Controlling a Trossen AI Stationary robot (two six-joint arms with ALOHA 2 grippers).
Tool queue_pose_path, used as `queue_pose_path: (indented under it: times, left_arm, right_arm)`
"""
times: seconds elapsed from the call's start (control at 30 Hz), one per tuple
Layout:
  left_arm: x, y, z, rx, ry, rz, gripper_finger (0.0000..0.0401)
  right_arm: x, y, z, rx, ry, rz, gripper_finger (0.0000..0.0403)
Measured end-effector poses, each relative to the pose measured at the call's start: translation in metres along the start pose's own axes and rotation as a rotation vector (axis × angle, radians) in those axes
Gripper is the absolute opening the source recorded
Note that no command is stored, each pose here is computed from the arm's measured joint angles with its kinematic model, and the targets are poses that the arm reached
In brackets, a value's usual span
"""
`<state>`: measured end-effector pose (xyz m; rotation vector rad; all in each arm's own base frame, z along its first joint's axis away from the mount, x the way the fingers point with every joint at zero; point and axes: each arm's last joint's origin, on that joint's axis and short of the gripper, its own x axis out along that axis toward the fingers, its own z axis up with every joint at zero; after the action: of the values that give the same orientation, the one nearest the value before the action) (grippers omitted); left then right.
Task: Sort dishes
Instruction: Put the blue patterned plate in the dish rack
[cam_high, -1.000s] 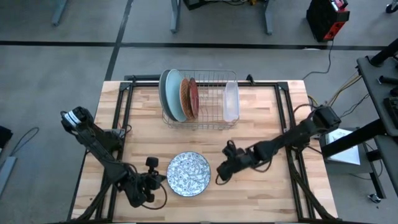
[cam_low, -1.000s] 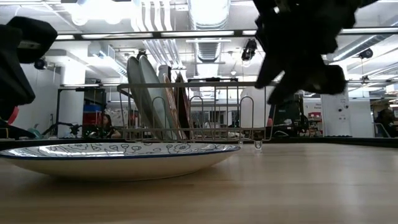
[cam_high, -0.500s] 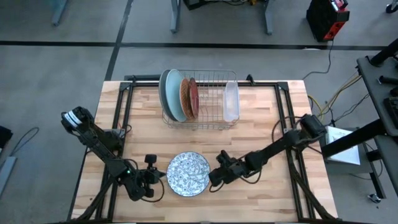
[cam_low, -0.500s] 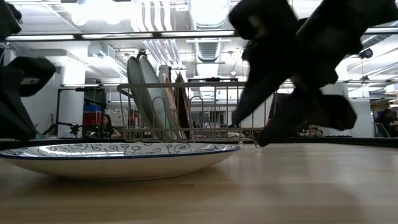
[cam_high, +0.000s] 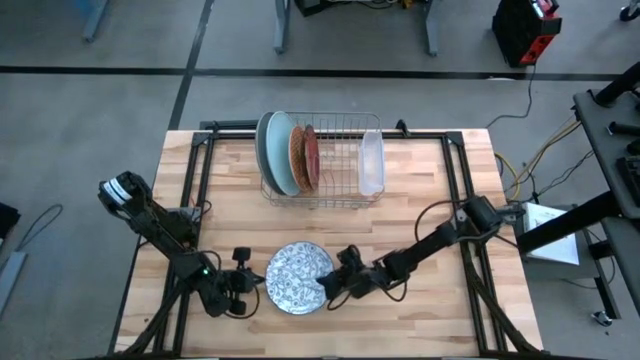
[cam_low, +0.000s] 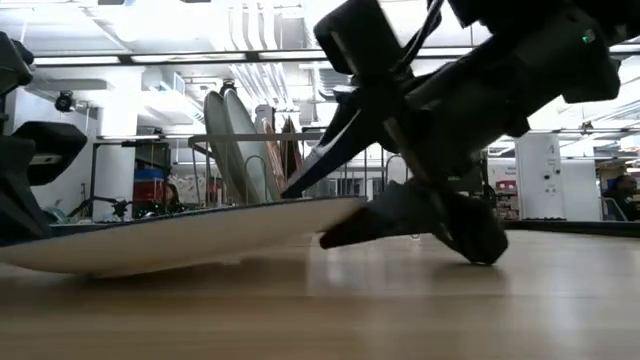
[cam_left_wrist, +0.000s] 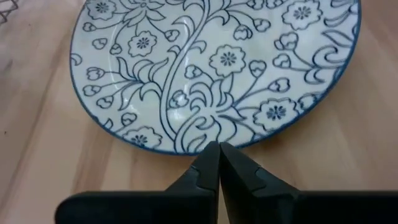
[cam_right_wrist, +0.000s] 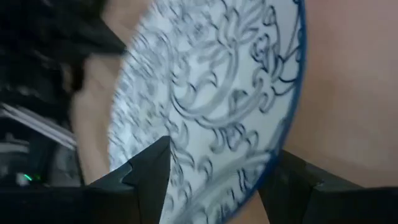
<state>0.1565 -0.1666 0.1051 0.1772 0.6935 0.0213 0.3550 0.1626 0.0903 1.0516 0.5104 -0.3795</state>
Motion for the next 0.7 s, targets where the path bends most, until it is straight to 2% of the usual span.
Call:
queue_pose_path:
  times: [0.17,0.37,0.4,0.57,0.7]
  left_arm:
    - [0.0,-0.002,0.004,-0.011,-0.017,-0.001,0.0]
    - [-0.003,-0.007,0.018,0.037,-0.047,-0.01,0.0]
    - [-0.005,-0.008,0.022,0.048,-0.051,-0.011,0.0]
    - [-0.028,-0.015,0.051,0.069,-0.067,-0.039,0.0]
    - [-0.06,-0.019,0.077,0.11,-0.113,-0.054,0.0]
  right_arm:
    - [0.007,0.003,0.002,-0.045,-0.049,-0.016,0.0149]
    - [0.009,0.01,0.011,-0.147,-0.067,-0.009,0.0028]
    - [0.006,0.015,0.013,-0.162,-0.066,0.006,0.0017]
    - [-0.024,0.029,0.029,-0.257,-0.029,-0.05,0.0008]
    - [-0.079,0.051,0.062,-0.405,0.021,-0.093,0.0004]
